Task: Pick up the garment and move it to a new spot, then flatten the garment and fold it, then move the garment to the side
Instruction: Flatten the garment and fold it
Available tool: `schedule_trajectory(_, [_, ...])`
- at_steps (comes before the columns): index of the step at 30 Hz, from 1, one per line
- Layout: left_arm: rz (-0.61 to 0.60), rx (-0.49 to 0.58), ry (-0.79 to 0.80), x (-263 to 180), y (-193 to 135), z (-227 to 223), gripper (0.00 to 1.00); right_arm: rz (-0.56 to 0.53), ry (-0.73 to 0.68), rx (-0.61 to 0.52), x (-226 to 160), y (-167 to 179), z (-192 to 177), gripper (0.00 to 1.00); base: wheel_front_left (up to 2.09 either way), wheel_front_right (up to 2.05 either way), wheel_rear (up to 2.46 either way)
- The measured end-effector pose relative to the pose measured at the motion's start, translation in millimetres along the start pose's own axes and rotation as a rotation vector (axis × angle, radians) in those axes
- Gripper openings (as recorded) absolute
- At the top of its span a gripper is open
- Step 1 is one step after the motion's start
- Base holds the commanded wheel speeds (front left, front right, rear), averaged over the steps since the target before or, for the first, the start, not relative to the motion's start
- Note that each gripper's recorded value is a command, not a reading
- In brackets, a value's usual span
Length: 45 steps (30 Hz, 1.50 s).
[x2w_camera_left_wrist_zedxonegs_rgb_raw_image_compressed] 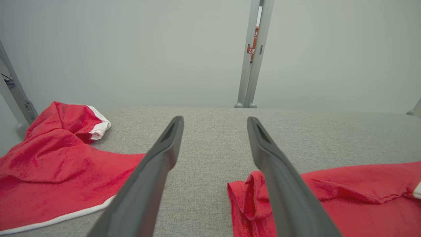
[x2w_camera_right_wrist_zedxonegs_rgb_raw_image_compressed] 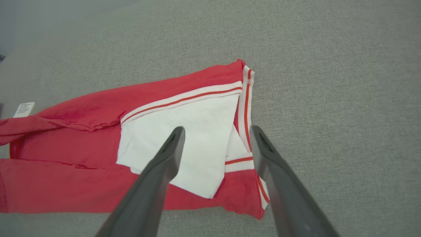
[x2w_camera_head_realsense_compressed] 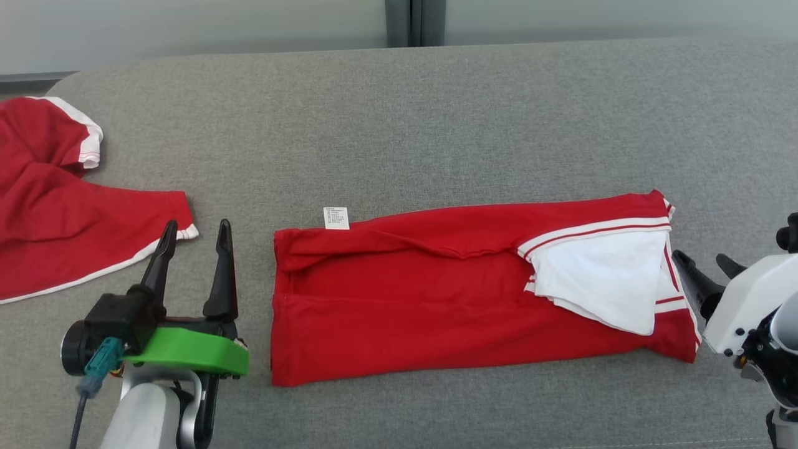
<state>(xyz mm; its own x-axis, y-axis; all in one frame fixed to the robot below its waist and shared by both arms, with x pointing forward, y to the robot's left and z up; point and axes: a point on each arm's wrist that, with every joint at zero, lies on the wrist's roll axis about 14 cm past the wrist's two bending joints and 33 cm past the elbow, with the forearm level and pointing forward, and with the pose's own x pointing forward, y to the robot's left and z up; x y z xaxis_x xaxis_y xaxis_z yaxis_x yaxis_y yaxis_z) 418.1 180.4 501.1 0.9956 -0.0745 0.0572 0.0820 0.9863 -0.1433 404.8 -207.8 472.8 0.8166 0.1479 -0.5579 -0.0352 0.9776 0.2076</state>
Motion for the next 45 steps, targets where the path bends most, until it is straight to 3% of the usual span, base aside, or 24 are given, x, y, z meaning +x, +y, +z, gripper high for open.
schedule_trajectory(7, [0.061, -0.085, -0.075, -12.6, 6.4, 16.6, 1.0, -0.007, -0.064, 0.09, 17.9, -1.3, 10.9, 1.0, 0.0, 0.0, 0.0])
schedule_trajectory(20, [0.1, -0.138, 0.004, -27.4, 14.7, -11.8, 1.0, -0.102, 0.078, 0.113, 55.4, -20.4, -28.1, 1.0, 0.0, 0.0, 0.0])
schedule_trajectory(37, [0.145, -0.162, 0.03, -29.5, 27.9, -22.6, 1.0, -0.1, 0.252, 0.113, 84.6, -11.0, -60.7, 1.0, 0.0, 0.0, 0.0])
schedule_trajectory(38, [0.147, -0.162, 0.031, -29.2, 28.9, -23.2, 1.0, -0.095, 0.267, 0.109, 85.7, -9.3, -62.7, 0.86, 0.0, 0.0, 0.0])
schedule_trajectory(39, [0.15, -0.162, 0.033, -28.6, 29.8, -23.9, 1.0, -0.091, 0.275, 0.106, 87.0, -8.3, -63.1, 0.48, 0.0, 0.0, 0.0])
schedule_trajectory(40, [0.153, -0.162, 0.034, -28.2, 30.8, -24.6, 1.0, -0.085, 0.276, 0.111, 88.4, -6.8, -62.6, 0.33, 0.0, 0.0, 0.0])
schedule_trajectory(41, [0.154, -0.163, 0.035, -27.9, 31.2, -25.2, 1.0, -0.08, 0.273, 0.121, 89.1, -6.0, -62.2, 0.0, 0.0, 0.0, 0.0])
schedule_trajectory(45, [0.164, -0.164, 0.034, -24.8, 34.7, -26.2, 1.0, -0.078, 0.228, 0.156, 90.0, -7.6, -50.7, 0.0, 0.0, 0.0, 0.0])
